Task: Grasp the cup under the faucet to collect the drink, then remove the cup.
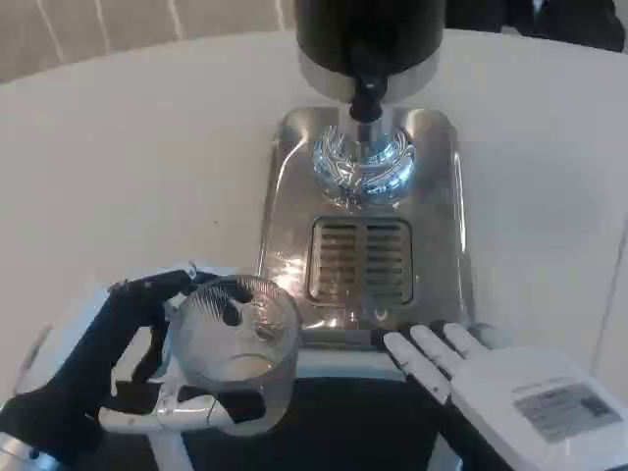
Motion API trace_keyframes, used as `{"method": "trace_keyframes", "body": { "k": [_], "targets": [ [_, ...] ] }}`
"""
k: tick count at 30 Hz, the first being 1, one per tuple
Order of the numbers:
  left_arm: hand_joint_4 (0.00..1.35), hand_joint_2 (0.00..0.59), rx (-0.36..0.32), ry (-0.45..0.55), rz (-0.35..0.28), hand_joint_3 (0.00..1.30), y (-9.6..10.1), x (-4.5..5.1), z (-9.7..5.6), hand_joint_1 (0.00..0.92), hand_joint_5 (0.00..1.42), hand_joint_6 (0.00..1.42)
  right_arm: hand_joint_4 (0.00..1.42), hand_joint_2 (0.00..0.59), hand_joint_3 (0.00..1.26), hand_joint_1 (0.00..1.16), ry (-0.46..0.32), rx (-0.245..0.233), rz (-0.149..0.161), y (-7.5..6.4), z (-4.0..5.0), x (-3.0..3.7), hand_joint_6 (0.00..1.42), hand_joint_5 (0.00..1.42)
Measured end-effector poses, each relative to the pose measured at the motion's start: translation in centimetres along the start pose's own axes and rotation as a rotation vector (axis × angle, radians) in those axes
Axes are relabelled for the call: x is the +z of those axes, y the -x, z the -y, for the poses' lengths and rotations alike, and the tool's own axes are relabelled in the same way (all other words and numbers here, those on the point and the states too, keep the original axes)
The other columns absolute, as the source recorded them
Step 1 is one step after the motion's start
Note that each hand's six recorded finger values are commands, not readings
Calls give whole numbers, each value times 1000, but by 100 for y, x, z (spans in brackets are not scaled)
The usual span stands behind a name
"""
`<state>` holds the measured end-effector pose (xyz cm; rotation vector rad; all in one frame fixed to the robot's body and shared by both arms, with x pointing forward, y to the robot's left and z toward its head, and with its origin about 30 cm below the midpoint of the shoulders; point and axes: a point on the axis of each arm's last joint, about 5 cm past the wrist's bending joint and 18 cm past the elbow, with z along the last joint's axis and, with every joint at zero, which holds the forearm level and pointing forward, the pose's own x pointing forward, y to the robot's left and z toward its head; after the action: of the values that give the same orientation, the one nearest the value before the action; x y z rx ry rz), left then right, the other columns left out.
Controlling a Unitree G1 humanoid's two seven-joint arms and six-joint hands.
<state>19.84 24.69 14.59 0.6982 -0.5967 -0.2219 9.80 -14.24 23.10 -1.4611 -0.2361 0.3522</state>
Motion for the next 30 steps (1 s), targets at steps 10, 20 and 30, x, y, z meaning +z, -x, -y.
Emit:
{"method": "trace_keyframes", "body": {
  "k": [10, 20, 30],
  "targets": [
    [1255, 0, -2, 3, -7, 1037, -39, -23, -9, 620, 1421, 1215, 0, 534, 0, 322, -5, -2, -23, -18, 9, 4, 0, 0],
    [1255, 0, 3, 17, -23, 1034, -49, -57, 11, 622, 1424, 1215, 0, 534, 0, 322, -19, -5, -29, -28, 14, 9, 0, 0],
    [1255, 0, 18, 49, -44, 1038, -119, -113, 77, 622, 1424, 1215, 0, 540, 0, 313, -22, -6, -54, -16, 14, -22, 0, 0]
  ]
}}
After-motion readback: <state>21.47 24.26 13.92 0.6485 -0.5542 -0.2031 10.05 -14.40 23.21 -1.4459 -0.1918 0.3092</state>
